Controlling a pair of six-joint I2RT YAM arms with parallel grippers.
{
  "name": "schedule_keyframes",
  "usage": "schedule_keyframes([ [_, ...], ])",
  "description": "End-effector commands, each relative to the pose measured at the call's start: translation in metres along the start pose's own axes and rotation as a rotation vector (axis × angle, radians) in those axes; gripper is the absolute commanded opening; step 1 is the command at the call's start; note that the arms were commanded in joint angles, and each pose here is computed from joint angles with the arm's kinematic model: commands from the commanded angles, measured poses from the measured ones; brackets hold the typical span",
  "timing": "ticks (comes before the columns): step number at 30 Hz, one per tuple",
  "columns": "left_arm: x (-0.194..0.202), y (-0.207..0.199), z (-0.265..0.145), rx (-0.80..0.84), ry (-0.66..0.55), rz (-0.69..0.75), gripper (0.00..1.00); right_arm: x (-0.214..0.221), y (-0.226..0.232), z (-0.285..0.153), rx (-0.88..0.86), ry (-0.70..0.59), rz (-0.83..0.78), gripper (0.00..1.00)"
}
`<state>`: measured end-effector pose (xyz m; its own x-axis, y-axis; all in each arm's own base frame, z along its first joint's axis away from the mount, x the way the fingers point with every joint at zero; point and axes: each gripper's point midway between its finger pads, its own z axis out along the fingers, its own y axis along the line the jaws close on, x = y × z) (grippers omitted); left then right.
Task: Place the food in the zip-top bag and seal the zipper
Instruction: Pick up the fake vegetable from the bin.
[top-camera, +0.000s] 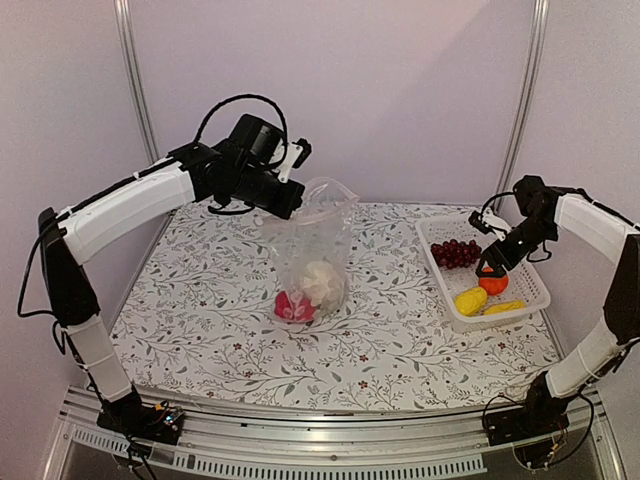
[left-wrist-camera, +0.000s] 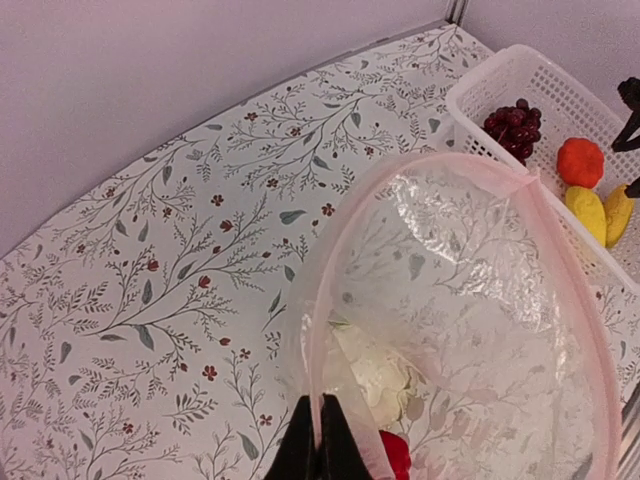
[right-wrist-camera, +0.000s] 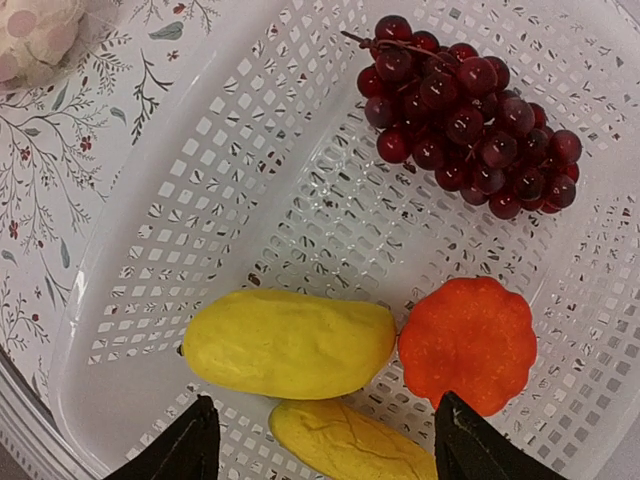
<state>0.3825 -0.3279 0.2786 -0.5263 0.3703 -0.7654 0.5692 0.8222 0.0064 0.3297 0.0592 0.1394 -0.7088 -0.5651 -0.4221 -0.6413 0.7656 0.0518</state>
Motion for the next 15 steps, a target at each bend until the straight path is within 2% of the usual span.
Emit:
schedule_keyframes([
  [1,0.0,0.001,-0.001,0.024,-0.025,-0.035,0.01,0.002,-0.026,0.0,0.107,0.027,0.046,0.73],
  [15,-0.015,-0.008,-0.013,0.082,-0.089,-0.056,0.0,0.005,-0.077,0.048,0.222,0.128,0.163,0.79],
])
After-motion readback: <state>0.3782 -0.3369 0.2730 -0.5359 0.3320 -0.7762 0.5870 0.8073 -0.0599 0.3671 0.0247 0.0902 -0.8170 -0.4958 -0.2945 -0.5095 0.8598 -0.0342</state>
